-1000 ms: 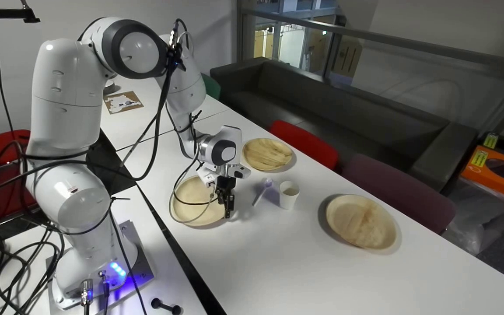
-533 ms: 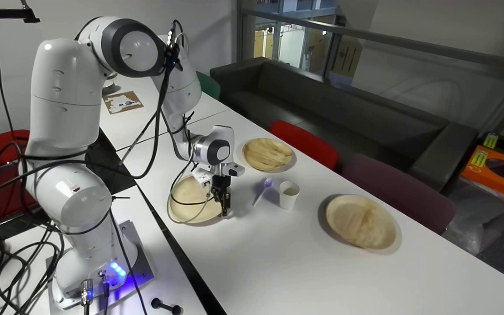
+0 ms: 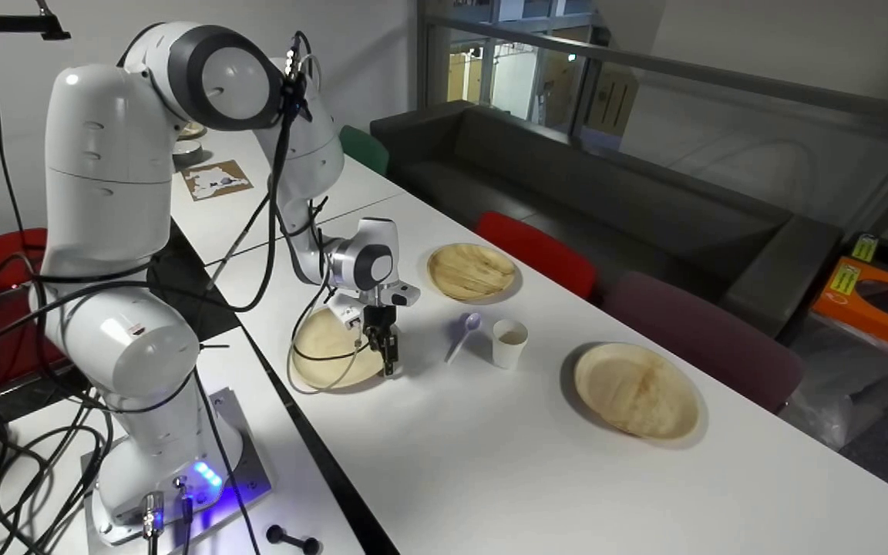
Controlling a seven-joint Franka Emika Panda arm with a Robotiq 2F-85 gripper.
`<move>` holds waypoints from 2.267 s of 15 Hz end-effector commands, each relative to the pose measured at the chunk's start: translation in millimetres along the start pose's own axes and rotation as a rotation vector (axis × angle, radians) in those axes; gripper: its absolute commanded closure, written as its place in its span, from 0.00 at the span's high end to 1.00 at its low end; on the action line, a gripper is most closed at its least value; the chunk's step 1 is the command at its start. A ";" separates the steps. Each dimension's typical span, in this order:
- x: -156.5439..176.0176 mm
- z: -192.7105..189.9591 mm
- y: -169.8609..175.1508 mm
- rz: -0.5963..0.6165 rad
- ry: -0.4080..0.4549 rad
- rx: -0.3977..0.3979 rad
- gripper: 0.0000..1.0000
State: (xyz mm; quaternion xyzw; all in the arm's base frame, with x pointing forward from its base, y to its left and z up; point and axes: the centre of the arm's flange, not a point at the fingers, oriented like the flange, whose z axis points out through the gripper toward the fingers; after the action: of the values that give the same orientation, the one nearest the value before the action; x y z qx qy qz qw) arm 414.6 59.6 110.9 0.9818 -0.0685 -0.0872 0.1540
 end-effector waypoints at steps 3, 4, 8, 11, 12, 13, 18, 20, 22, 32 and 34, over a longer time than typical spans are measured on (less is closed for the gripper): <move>-28.9 -28.6 16.8 0.014 0.084 0.042 1.00; -34.5 -36.4 21.1 0.016 0.109 0.053 1.00; -58.7 -71.9 39.8 0.028 0.209 0.112 1.00; -78.5 -95.0 50.8 0.031 0.273 0.148 1.00; -83.4 -100.0 54.6 0.029 0.290 0.157 1.00; -90.4 -106.4 59.1 0.028 0.311 0.169 1.00; -85.0 -147.1 76.9 0.127 0.396 0.241 1.00; -78.7 -168.7 95.4 0.224 0.397 0.299 1.00; -73.0 -189.8 118.4 0.321 0.383 0.361 1.00; -57.1 -252.8 236.1 0.837 -0.017 0.525 1.00; -49.9 -248.7 238.3 0.935 -0.068 0.504 1.00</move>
State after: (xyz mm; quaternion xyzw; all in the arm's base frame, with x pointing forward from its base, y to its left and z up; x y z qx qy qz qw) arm 374.2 -79.1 418.0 0.8835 -0.4626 0.0039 -0.0734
